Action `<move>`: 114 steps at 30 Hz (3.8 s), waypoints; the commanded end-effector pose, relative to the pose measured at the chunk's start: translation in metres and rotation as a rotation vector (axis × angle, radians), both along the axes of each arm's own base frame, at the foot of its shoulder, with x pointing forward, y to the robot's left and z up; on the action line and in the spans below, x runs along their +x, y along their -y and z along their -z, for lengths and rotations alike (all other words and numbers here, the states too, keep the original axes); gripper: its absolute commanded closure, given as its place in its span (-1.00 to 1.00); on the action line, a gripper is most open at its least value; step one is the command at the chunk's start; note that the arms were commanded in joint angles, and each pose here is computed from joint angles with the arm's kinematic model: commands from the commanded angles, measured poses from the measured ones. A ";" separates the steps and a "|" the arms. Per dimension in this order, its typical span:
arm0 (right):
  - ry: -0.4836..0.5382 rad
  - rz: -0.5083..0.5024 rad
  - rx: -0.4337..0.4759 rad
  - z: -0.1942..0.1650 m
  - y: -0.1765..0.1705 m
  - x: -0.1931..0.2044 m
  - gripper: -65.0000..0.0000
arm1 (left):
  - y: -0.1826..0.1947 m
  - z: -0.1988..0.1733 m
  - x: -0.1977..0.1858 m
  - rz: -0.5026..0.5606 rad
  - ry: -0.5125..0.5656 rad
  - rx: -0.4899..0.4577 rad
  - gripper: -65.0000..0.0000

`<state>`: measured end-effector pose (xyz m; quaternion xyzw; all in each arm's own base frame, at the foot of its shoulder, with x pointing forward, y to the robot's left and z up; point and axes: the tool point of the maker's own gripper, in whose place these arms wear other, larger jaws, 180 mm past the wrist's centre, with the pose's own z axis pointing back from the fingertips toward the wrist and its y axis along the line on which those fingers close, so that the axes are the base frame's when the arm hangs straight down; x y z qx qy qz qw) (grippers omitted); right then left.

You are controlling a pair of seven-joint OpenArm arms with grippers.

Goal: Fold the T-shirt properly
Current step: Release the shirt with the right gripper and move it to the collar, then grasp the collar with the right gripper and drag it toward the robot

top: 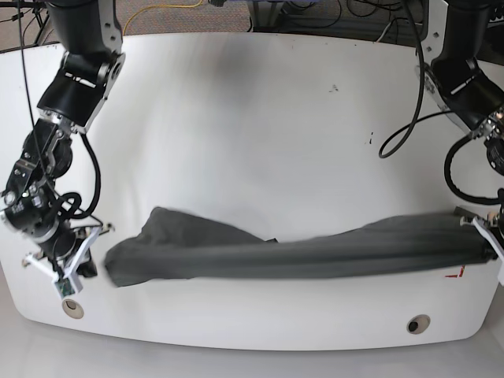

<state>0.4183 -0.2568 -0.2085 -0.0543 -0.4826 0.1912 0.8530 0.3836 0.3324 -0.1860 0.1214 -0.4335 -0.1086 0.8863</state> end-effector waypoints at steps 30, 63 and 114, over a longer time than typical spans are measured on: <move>-0.246 -0.020 0.331 0.121 -0.104 -0.143 0.74 | -0.021 0.130 -0.164 -0.022 -0.412 0.002 0.99; -0.315 -0.080 0.602 0.177 -0.157 -0.096 -0.53 | -0.023 0.130 -0.164 -0.022 -0.417 0.006 0.99; -0.194 -0.083 0.540 0.142 -0.153 -0.133 1.00 | 0.005 0.147 -0.165 0.128 -0.439 0.022 0.99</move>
